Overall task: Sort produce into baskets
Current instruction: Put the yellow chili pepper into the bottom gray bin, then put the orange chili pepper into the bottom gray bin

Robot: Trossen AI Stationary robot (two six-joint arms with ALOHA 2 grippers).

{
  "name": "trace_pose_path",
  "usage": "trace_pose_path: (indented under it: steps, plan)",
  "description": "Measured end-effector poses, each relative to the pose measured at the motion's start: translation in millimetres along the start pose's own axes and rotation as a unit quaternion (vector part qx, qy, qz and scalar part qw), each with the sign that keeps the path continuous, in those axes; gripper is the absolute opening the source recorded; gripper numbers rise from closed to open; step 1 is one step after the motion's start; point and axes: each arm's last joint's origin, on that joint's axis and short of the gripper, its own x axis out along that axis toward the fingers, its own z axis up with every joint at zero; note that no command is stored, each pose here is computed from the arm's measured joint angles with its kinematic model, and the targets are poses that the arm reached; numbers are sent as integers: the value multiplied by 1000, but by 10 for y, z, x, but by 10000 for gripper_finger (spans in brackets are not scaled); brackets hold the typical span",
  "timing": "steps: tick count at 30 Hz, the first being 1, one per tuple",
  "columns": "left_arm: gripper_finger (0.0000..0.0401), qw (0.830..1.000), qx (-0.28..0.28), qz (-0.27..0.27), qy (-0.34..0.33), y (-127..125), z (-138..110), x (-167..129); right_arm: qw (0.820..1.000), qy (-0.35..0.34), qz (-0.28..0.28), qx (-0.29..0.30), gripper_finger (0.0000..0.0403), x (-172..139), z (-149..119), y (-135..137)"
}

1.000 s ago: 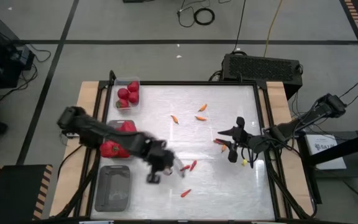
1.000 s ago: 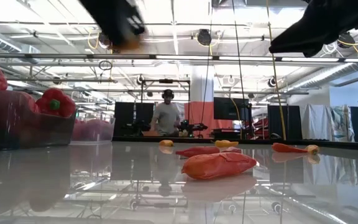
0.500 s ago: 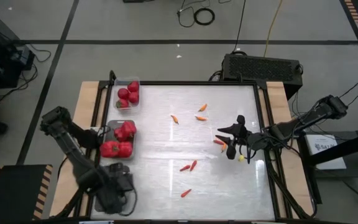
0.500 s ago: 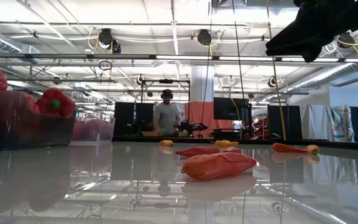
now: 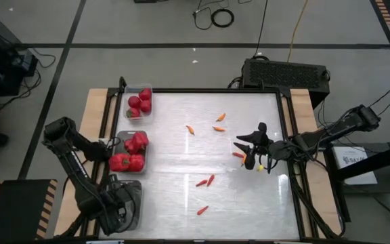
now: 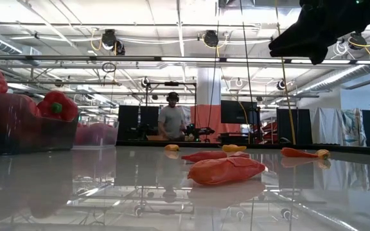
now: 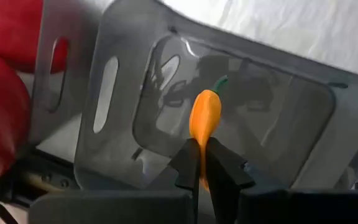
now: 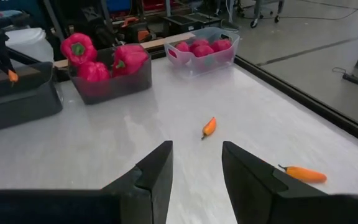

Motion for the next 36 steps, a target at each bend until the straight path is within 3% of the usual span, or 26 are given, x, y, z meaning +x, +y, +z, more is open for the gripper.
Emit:
trace_pose_path:
  steps: [8,15,21,25,30,34,36]
  plan:
    - [30,1000,-11,-5,10,-3,4,23,1000,-1,-5,1,130,11,6,-15]
    - [89,1000,-15,-10,9,-11,12,23,1000,-2,-15,26,130,33,15,-44]
    - [141,996,34,-79,-13,-125,138,21,998,-3,-15,58,130,33,15,-43]
    - [152,992,44,-114,-32,-155,313,22,996,-3,-15,85,130,33,14,-43]
    - [153,970,122,-185,-99,-228,625,-11,993,6,-18,118,130,69,-27,-20]
    - [153,936,202,-222,-185,-253,913,-65,990,30,-23,138,130,140,-128,46]
    - [153,917,226,-213,-252,-252,1062,-104,989,44,-24,141,130,174,-195,90]
